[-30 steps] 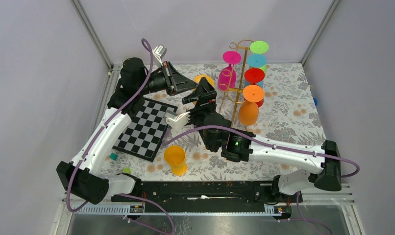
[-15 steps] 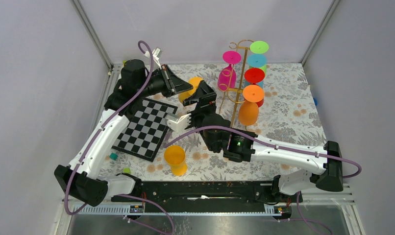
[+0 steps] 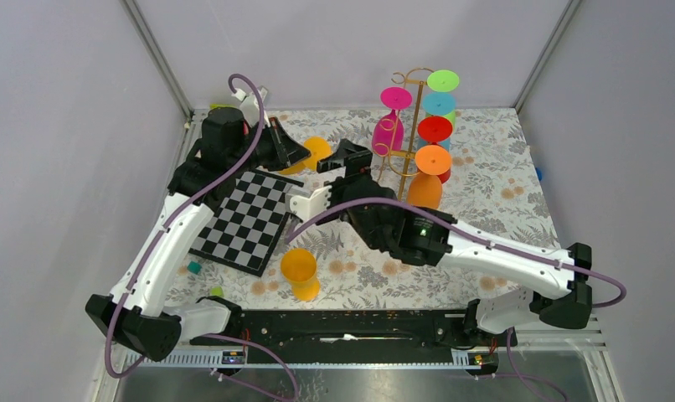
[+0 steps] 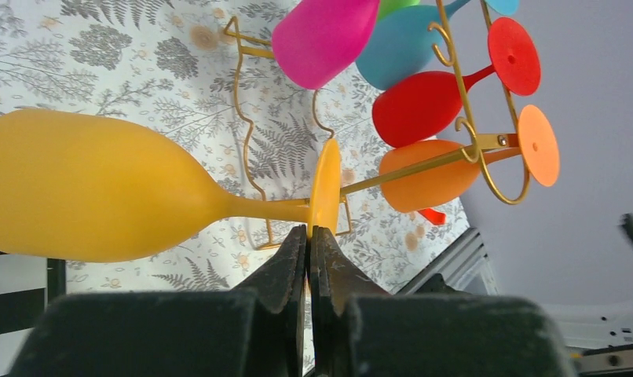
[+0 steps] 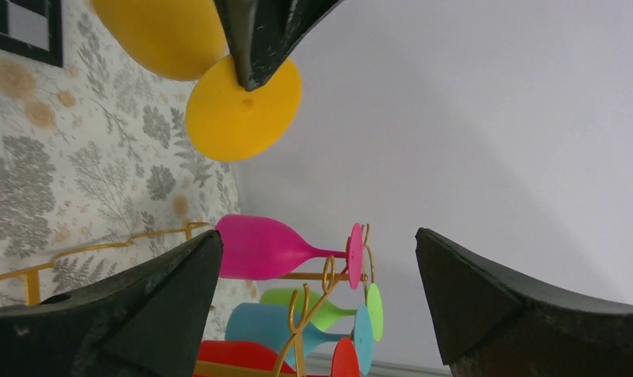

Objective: Place the wine glass upside down on the wine glass rack
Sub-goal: Turn the wine glass upside down at the wine rack.

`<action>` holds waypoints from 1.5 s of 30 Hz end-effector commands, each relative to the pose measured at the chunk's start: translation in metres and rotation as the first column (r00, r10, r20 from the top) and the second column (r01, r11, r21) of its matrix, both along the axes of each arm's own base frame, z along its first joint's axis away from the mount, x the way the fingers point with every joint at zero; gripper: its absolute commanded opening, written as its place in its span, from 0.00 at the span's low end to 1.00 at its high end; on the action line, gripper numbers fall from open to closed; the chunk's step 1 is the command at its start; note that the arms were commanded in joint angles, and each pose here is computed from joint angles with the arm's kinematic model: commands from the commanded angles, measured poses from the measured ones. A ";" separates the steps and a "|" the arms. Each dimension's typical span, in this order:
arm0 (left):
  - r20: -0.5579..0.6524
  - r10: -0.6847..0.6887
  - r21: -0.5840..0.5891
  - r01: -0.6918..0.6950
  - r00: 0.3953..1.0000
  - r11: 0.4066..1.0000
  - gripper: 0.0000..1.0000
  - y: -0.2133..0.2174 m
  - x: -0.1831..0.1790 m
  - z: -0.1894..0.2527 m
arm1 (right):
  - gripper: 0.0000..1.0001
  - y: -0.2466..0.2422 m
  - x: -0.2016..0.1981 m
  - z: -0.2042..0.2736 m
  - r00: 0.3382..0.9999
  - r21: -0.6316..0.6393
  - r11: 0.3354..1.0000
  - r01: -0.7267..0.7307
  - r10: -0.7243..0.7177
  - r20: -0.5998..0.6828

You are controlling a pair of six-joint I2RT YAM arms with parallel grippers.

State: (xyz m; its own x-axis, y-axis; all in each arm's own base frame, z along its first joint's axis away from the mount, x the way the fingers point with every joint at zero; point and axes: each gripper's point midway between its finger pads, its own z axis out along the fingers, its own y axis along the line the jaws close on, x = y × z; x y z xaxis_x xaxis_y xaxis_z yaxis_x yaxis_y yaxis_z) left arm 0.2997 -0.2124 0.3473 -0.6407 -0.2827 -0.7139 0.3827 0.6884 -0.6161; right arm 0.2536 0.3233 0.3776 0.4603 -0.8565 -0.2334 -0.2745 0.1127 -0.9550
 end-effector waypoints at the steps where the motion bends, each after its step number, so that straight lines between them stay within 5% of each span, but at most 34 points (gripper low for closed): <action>1: 0.127 0.034 0.040 -0.040 0.991 0.998 0.00 0.013 0.003 0.023 | 1.00 -0.002 -0.006 0.024 0.989 0.170 0.985 -0.018 0.043 -0.143; 11: 0.109 0.042 0.041 -0.047 0.993 0.998 0.00 0.011 0.007 0.017 | 1.00 -0.008 0.002 0.042 0.917 0.430 0.901 0.048 0.131 -0.377; 19: 0.102 0.046 0.033 -0.050 0.994 0.998 0.00 0.009 0.012 0.017 | 0.99 -0.026 0.011 0.077 0.847 0.685 0.710 0.162 0.256 -0.466; 31: 0.104 0.053 0.005 -0.053 0.993 0.999 0.00 0.006 0.015 0.021 | 1.00 -0.075 0.039 0.133 0.813 0.907 0.223 0.357 0.403 -0.419; 41: 0.097 0.044 -0.077 -0.037 0.994 0.996 0.00 -0.003 0.021 0.038 | 0.93 -0.156 0.063 0.149 0.850 0.819 -0.307 0.485 0.385 -0.359; 45: 0.072 0.034 -0.141 -0.023 0.997 0.990 0.00 -0.010 0.025 0.044 | 0.92 -0.189 0.064 0.143 0.889 0.789 -0.418 0.451 0.295 -0.352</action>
State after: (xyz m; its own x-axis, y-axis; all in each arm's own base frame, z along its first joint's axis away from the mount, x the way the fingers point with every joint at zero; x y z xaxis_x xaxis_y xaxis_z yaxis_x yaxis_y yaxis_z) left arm 0.3163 -0.2134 0.3423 -0.6405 -0.3229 -0.6968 0.3375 0.6967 -0.6330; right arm 0.3219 0.1658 0.4934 -0.1098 0.5358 -0.8371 -0.3366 0.7724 0.5386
